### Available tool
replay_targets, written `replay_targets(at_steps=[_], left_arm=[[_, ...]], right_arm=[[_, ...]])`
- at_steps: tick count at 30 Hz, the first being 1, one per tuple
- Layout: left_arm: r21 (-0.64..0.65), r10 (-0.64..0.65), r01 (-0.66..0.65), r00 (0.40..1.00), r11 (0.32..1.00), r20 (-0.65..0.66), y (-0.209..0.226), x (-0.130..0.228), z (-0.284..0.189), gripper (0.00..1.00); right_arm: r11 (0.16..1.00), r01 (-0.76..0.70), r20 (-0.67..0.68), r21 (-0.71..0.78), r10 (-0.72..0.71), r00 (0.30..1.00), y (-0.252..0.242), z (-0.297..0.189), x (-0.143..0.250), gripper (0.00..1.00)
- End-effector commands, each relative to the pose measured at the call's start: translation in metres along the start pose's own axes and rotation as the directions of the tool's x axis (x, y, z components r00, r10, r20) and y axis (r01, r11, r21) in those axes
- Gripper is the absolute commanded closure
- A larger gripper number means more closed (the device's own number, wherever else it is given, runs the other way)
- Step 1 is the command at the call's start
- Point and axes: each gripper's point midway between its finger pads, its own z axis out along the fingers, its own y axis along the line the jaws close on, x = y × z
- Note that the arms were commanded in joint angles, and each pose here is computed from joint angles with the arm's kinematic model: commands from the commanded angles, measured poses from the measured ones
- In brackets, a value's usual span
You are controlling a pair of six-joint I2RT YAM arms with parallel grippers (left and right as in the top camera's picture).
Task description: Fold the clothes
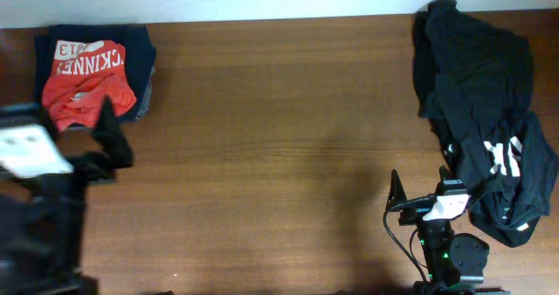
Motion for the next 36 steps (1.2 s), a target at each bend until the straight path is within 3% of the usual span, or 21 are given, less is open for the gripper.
replay_targets(at_steps=[1,4,8,22,28,32,36], left_arm=[[0.093,-0.031,0.035,0.999,0.995,-0.039,-0.013,0.066,0.013,0.01],[0.132,-0.025,0.027,1.000,0.991,-0.016,-0.020,0.114,0.017,0.01],[0.087,-0.021,0.019,1.000,0.996,0.023,-0.014,0.154,0.006,0.01],[-0.005,-0.021,0.022,0.989,1.000,0.143,0.007,0.225,-0.008,0.01],[-0.025,-0.006,0.009,0.994,1.000,0.106,0.011,0.248,-0.004,0.01],[-0.054,-0.002,0.002,1.000,0.999,0.000,0.016,0.275,-0.002,0.01],[-0.051,0.012,-0.013,1.000,0.999,-0.013,0.016,0.278,-0.002,0.01]], right_arm=[[1.000,-0.010,-0.001,0.007,0.010,1.000,-0.001,0.000,0.002,0.01],[1.000,-0.010,-0.001,0.007,0.010,1.000,-0.001,0.000,0.002,0.01],[1.000,-0.010,-0.001,0.007,0.010,1.000,-0.001,0.000,0.002,0.01],[1.000,-0.010,-0.001,0.007,0.010,1.000,-0.001,0.000,0.002,0.01],[1.000,-0.011,-0.002,0.007,0.011,1.000,-0.001,0.000,0.003,0.01],[1.000,-0.010,-0.001,0.007,0.010,1.000,-0.001,0.000,0.002,0.01],[1.000,-0.011,-0.002,0.007,0.011,1.000,-0.001,0.000,0.003,0.01]])
